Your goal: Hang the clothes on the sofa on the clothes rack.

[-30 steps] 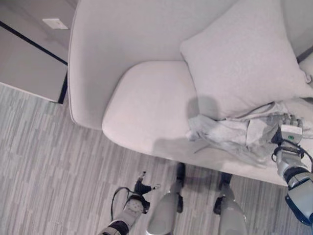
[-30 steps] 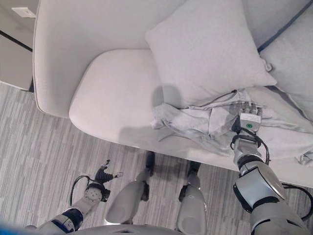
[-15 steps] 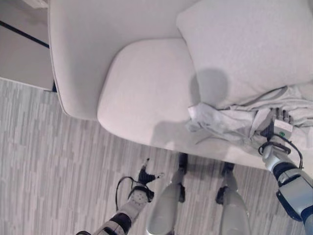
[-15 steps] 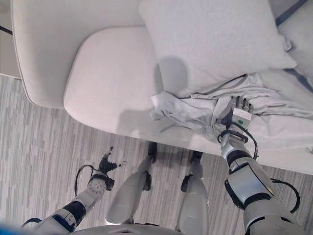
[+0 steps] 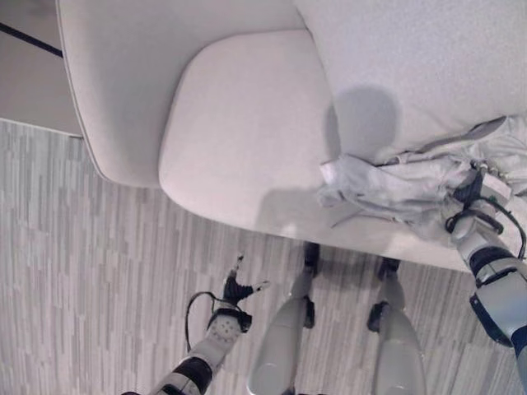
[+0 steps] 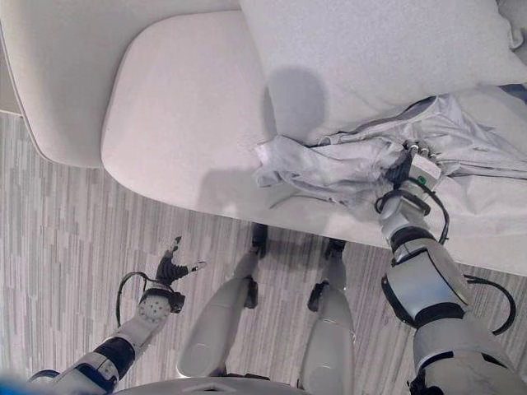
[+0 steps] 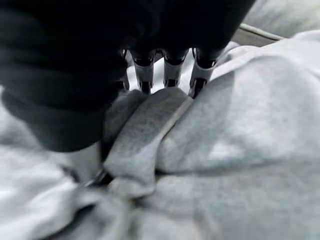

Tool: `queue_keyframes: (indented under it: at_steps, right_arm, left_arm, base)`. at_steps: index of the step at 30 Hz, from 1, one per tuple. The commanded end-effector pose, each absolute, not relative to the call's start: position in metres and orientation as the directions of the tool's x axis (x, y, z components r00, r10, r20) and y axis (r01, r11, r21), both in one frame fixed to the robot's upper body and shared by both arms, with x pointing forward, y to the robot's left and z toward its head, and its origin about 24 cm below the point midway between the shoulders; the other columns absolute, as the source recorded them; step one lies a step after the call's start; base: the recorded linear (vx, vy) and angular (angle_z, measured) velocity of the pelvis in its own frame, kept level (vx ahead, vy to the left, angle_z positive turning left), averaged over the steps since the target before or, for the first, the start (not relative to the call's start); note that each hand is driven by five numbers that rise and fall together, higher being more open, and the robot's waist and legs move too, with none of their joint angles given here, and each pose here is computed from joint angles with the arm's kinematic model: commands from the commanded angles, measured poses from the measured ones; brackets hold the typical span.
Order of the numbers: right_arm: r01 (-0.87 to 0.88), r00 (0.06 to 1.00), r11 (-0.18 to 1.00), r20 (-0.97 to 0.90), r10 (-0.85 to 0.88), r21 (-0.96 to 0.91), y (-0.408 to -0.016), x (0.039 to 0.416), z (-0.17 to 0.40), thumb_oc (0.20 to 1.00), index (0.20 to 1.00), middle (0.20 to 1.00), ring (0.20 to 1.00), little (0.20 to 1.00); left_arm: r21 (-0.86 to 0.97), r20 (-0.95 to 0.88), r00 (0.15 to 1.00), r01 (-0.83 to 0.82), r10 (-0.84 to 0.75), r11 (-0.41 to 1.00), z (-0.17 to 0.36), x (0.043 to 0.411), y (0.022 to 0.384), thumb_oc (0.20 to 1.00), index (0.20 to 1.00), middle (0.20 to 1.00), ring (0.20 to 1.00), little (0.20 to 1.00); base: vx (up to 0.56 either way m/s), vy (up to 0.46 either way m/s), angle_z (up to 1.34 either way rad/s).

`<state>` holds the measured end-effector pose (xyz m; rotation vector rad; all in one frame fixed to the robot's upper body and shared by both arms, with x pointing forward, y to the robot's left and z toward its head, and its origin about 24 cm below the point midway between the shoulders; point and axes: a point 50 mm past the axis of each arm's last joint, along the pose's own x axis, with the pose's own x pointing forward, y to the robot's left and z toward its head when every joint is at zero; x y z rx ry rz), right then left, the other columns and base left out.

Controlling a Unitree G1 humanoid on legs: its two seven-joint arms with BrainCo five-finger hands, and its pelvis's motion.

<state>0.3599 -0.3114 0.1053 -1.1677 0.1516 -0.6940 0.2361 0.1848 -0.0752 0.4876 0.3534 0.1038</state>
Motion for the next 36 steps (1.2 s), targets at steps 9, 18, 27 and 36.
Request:
queue_keyframes:
  at_steps: [9,18,27,36]
  right_arm:
    - [0.378,0.717,0.643,-0.229,-0.658,-0.666,-0.272,0.315,-0.007,0.200,0.200,0.200,0.200,0.200]
    - [0.617,0.753,0.787,-0.283,-0.594,-0.011,-0.223,0.317,-0.005,0.200,0.200,0.200,0.200,0.200]
    - [0.368,0.928,0.892,-0.041,-0.371,0.263,-0.186,0.309,0.042,0.200,0.200,0.200,0.200,0.200]
    - [0.259,0.937,0.931,0.168,-0.307,0.258,-0.195,0.311,0.092,0.200,0.200,0.200,0.200,0.200]
  left_arm:
    - [0.561,-0.335,0.913,-0.003,0.231,0.828,-0.080,0.236,0.199,1.000,1.000,1.000,1.000,1.000]
    - [0.580,-0.385,0.883,0.005,0.268,0.815,-0.087,0.231,0.201,1.000,1.000,1.000,1.000,1.000]
    - [0.516,-0.463,0.845,0.011,0.268,0.857,-0.094,0.210,0.211,1.000,1.000,1.000,1.000,1.000]
    - [0.423,-0.515,0.821,-0.006,0.247,0.906,-0.099,0.199,0.209,1.000,1.000,1.000,1.000,1.000]
  base:
    - [0.00,0.012,0.03]
    - [0.01,0.057,0.01]
    - [0.07,0.047,-0.03]
    - [0.08,0.030,-0.08]
